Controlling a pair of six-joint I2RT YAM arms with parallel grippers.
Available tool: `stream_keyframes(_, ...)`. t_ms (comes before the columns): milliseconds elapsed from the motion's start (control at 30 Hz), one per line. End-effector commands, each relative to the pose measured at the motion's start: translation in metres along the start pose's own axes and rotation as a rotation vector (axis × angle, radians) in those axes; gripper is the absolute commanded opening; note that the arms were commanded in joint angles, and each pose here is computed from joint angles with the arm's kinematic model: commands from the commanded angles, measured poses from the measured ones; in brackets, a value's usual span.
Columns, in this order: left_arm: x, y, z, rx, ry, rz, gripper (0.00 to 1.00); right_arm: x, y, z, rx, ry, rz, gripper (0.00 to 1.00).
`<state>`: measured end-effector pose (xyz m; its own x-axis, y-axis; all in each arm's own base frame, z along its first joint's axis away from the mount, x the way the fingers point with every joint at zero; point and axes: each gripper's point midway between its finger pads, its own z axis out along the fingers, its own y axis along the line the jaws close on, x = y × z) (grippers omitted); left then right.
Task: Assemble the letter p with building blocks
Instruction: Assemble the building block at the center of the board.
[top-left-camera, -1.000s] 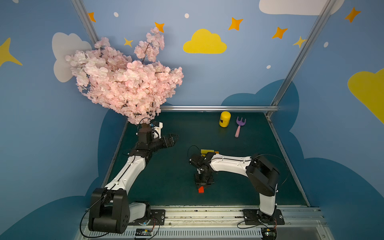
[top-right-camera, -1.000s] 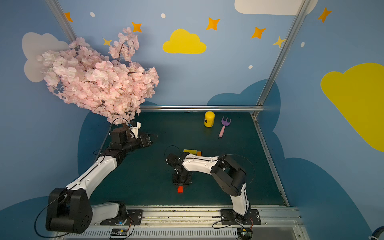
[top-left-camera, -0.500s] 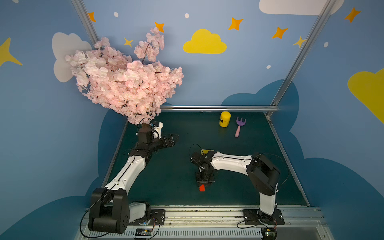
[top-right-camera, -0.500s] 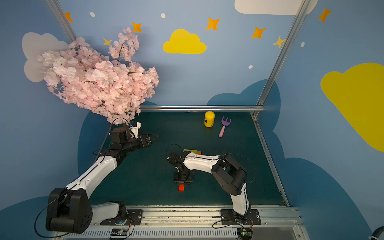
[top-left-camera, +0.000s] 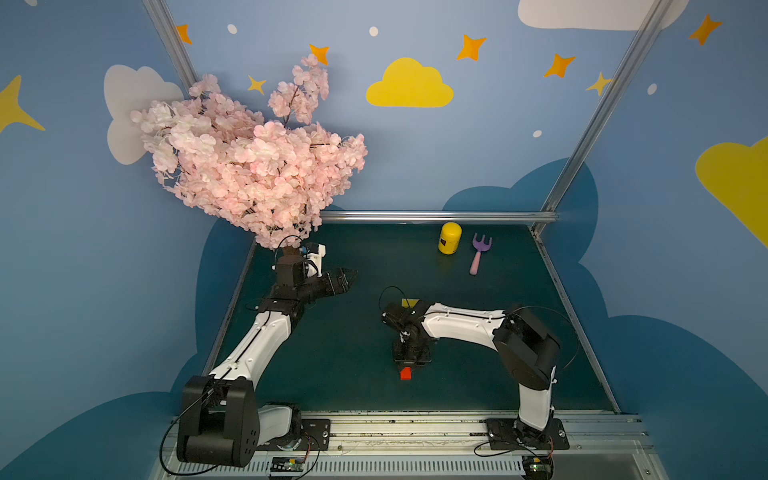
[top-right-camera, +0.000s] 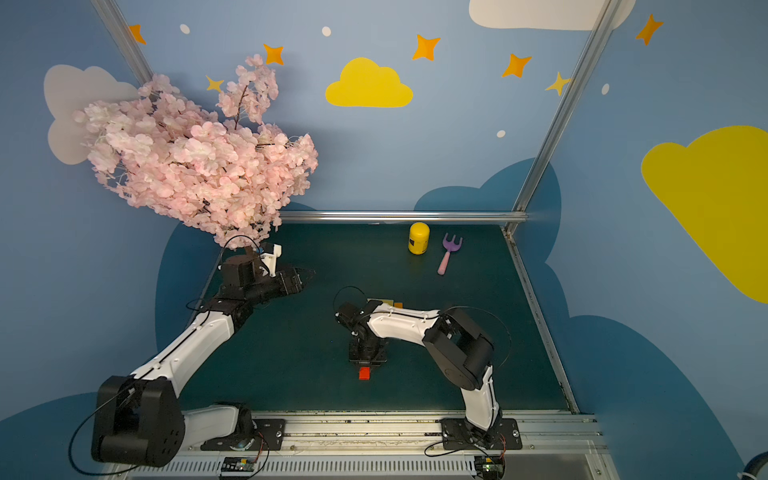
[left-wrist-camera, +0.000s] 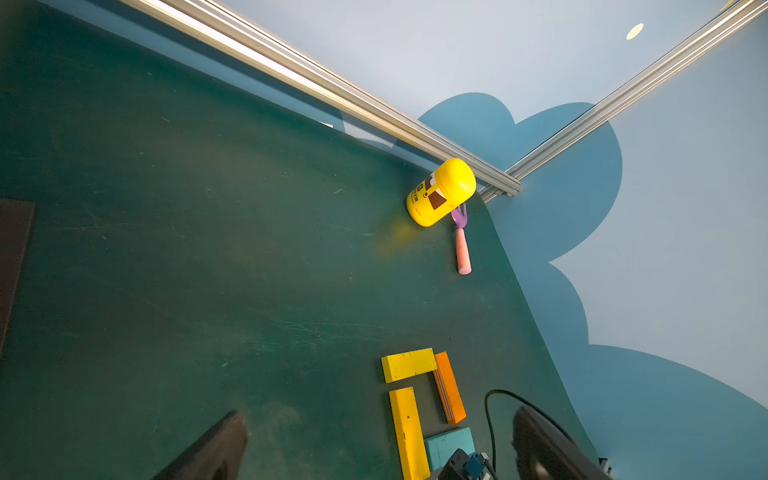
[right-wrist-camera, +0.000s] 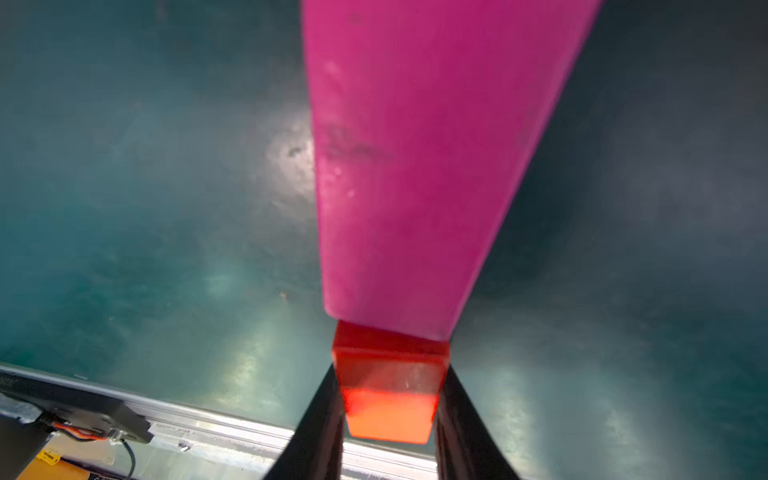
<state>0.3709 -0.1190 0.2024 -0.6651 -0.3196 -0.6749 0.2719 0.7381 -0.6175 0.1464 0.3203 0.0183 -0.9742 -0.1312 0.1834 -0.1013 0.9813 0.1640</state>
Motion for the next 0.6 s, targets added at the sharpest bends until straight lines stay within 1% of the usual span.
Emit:
stream_keyframes(0, -0.0048, -0.0059, -0.0030, 0.023, -0.015, 0.027, 1.00, -0.0094, -0.0335, 0.0169, 0.143, -0.019, 0.041, 0.11)
stream_keyframes(567, -0.0044, -0.0054, -0.0033, 0.022, -0.016, 0.028, 1.00, -0.0176, -0.0319, 0.0183, 0.160, -0.026, 0.039, 0.12)
